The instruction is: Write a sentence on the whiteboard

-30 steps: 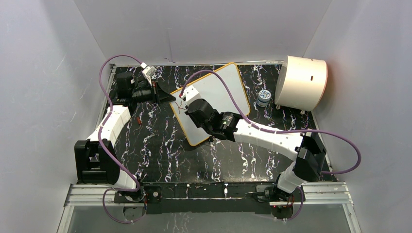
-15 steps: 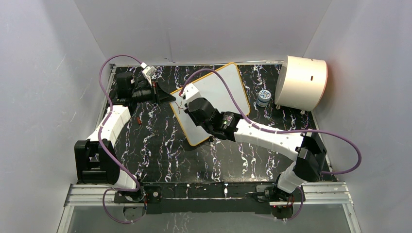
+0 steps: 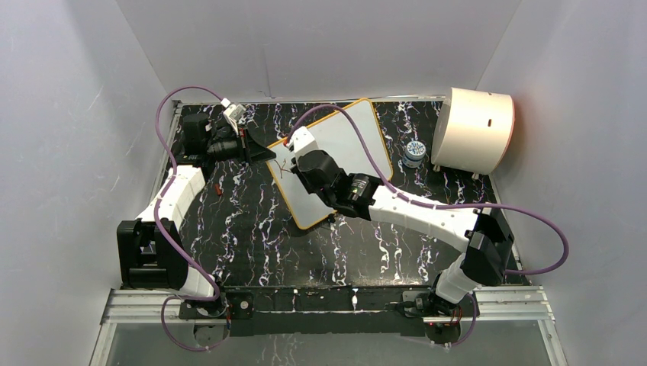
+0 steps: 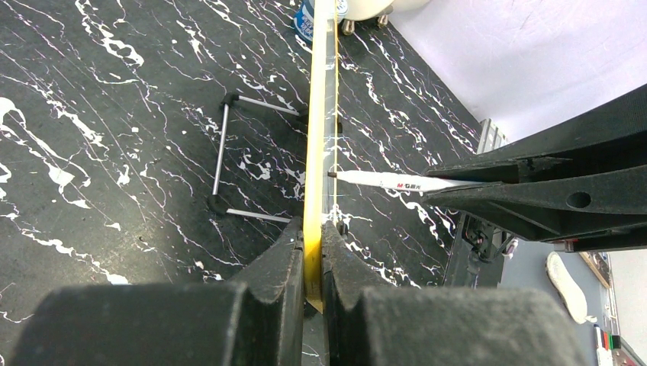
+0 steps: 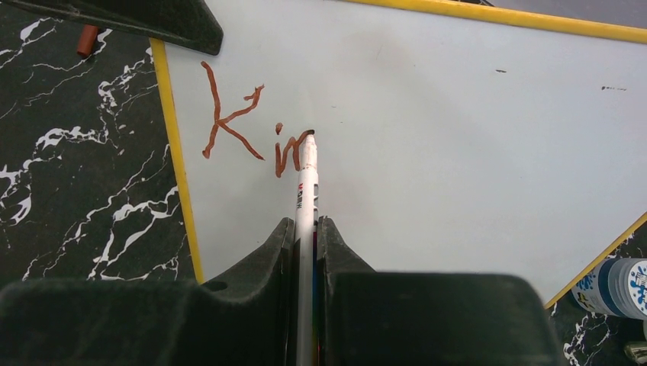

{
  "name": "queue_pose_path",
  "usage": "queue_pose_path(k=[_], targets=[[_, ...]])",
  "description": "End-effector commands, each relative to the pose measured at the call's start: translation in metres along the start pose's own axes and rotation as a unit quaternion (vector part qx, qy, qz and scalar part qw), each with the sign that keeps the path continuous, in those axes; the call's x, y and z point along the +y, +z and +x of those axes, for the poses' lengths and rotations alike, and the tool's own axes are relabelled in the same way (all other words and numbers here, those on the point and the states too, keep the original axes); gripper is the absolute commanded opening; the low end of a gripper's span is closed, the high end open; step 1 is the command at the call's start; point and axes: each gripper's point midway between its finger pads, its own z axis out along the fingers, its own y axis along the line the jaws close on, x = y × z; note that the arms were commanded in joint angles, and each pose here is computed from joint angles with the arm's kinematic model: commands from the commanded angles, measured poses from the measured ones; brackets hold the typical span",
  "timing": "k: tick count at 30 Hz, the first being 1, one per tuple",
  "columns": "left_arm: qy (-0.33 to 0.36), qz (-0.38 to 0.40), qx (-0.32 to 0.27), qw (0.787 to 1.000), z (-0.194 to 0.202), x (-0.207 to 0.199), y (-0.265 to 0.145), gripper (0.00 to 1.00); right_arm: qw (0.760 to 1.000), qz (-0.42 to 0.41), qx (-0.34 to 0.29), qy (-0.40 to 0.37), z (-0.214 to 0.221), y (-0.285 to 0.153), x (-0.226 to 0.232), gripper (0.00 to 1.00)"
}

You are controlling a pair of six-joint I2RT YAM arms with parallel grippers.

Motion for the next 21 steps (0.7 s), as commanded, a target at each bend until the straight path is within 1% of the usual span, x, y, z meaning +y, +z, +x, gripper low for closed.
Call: queue_pose_path(k=[1,21], targets=[[-0.029,0.019,0.047,0.998,0.034,-0.007,0.009,0.0,0.999,0.026,-0.025,0.025,-0.016,-0.008,-0.018,0.0],[-0.029,0.017,0.048,0.998,0.035,-0.006,0.009,0.0,0.999,0.005,0.027,0.016,0.012,-0.011,-0.013,0.0]])
